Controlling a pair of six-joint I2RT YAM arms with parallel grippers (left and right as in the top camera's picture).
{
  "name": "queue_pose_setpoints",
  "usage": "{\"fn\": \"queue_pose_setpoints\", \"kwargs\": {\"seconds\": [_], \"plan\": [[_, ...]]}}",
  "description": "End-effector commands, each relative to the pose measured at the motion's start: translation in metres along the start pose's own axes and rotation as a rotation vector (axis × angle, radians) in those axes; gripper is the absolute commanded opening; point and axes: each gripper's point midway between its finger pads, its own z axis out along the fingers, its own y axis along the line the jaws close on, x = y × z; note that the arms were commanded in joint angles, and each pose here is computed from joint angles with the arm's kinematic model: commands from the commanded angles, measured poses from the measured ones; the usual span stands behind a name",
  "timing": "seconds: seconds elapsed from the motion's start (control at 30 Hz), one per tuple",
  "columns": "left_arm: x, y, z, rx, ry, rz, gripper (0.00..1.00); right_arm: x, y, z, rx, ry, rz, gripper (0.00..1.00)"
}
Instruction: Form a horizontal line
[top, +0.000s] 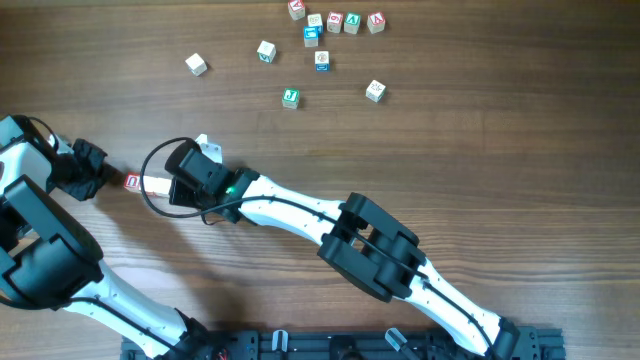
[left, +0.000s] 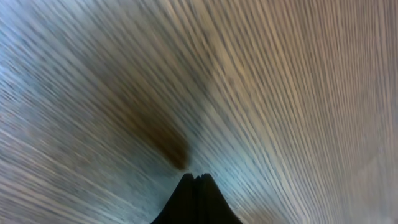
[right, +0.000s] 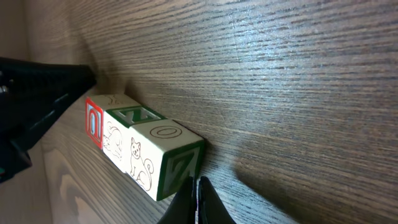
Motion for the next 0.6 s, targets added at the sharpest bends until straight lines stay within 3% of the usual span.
{"fn": "queue_pose_setpoints", "kwargs": {"seconds": [0.0,0.57], "plan": [[0.0107,-0.0040,0.0050,0.029,0.047,-0.014,0.04,-0.0033,-0.0059,0.0054,0.003,-0.022,0.012,0.05],[0.0193,-0.0015,0.0045,0.020,0.082,-0.028,0.04,0.0031,-0.0063,0.0128,-0.025,0.014,0.019,0.05]]}}
